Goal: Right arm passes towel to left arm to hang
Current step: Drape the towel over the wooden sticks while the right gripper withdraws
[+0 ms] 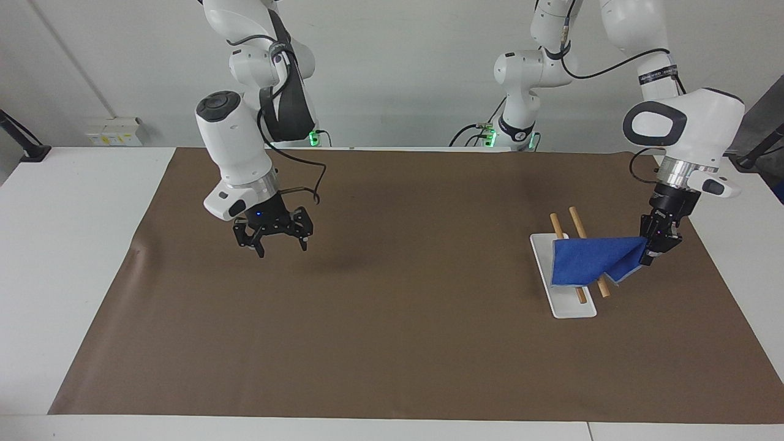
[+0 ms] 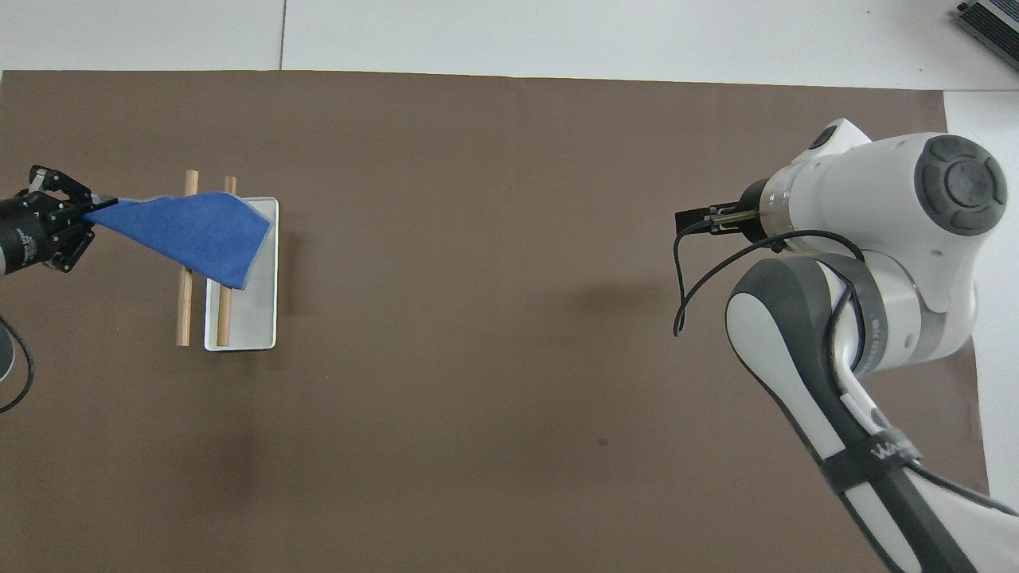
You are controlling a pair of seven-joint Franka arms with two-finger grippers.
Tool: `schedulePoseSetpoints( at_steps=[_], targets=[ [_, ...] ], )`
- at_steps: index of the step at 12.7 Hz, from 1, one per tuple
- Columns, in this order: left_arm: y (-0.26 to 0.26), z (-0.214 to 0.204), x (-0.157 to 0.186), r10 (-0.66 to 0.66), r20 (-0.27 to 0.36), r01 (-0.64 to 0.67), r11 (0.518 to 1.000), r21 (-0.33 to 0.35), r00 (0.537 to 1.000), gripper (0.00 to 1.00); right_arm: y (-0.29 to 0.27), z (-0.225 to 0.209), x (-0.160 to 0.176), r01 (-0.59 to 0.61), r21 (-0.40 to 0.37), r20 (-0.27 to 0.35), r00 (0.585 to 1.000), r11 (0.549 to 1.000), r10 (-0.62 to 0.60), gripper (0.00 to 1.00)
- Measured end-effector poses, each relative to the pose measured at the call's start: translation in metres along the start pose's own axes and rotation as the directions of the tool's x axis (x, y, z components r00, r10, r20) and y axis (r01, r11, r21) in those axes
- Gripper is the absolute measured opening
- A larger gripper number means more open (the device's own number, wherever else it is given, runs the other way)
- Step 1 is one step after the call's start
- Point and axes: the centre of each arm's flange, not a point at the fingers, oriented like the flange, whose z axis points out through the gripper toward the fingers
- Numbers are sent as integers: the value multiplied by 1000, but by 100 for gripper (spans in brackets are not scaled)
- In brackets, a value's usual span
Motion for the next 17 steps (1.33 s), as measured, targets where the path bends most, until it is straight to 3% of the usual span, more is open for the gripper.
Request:
schedulePoseSetpoints(
  at_steps=[6,12,14,17],
  targets=[
    [-42,24,-10,148,48,-152,986,74,988,2,6,-67,-19,-106,-20,14,994,994,106,100],
    [-61,28,-16,213,66,-218,972,91,975,3,8,-125,-41,-201,-42,71,976,979,204,100],
    [-61,28,-16,218,66,-223,971,90,974,19,20,-148,-42,-224,-53,92,969,973,228,100],
    [-60,27,-16,222,62,-227,970,87,973,59,37,-173,-41,-254,-61,98,961,965,259,100]
  ],
)
